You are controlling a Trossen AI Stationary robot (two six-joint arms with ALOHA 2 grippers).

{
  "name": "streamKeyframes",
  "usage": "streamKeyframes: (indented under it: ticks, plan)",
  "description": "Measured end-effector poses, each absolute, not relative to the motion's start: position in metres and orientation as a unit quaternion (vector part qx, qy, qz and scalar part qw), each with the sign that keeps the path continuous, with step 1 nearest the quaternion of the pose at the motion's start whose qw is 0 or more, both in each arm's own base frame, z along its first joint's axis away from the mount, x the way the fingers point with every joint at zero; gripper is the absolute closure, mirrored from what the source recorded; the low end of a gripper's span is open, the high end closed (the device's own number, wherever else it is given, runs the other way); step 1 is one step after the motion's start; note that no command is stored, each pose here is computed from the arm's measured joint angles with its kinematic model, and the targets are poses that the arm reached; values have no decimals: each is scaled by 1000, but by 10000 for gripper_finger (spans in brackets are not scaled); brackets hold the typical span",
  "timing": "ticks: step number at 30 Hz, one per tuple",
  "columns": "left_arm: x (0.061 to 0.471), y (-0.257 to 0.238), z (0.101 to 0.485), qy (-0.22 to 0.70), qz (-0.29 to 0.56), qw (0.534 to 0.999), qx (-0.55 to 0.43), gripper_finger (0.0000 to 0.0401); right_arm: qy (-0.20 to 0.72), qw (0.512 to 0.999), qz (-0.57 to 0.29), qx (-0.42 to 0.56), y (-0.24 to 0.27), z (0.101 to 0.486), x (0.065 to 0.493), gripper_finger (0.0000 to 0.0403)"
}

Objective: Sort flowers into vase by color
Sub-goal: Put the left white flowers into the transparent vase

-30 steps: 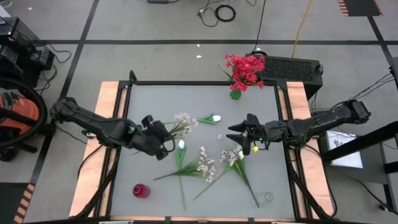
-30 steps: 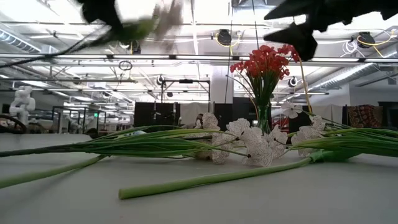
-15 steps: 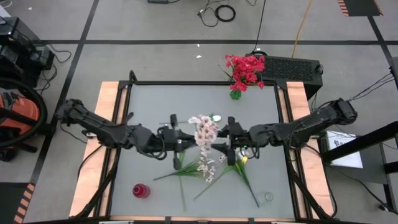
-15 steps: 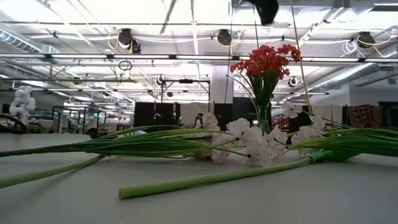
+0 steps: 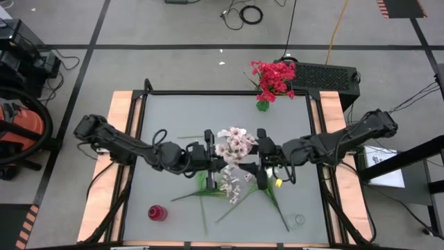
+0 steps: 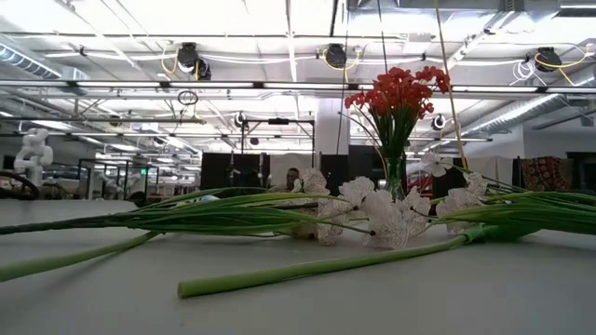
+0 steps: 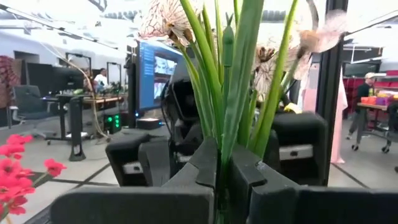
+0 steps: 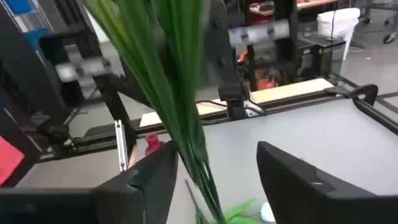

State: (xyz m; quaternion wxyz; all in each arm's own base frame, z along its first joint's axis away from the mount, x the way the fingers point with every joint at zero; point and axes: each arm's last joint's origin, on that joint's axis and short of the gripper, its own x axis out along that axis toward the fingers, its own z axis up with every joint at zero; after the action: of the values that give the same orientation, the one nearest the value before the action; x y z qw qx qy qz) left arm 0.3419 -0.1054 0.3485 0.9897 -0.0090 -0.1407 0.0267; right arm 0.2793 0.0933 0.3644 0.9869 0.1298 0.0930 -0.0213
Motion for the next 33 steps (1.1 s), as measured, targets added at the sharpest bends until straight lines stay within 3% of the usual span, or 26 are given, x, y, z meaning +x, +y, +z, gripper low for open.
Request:
streamKeyframes:
  ticks: [4, 10, 13, 21, 24, 28, 33]
  plan:
    - [345, -104, 346, -150, 29, 988, -12, 388, 102, 986, -21, 132, 94, 364, 278, 256]
    - [346, -104, 346, -150, 23, 988, -11, 376, 121, 982, -20, 141, 89, 369, 263, 386]
    - [346, -106, 343, -136, 0, 991, -17, 331, 125, 978, -25, 166, 84, 375, 251, 388]
    - [346, -109, 330, -53, 1, 999, -4, 140, 152, 959, -19, 240, 82, 388, 206, 399]
    - [337, -113, 329, -6, -8, 1000, 3, 87, 157, 950, -3, 269, 87, 392, 189, 400]
    - [320, -111, 327, 79, -3, 997, 1, 55, 179, 936, 27, 302, 100, 393, 169, 401]
    - [299, -107, 327, 155, 20, 988, -10, 59, 199, 918, 40, 342, 124, 390, 147, 402]
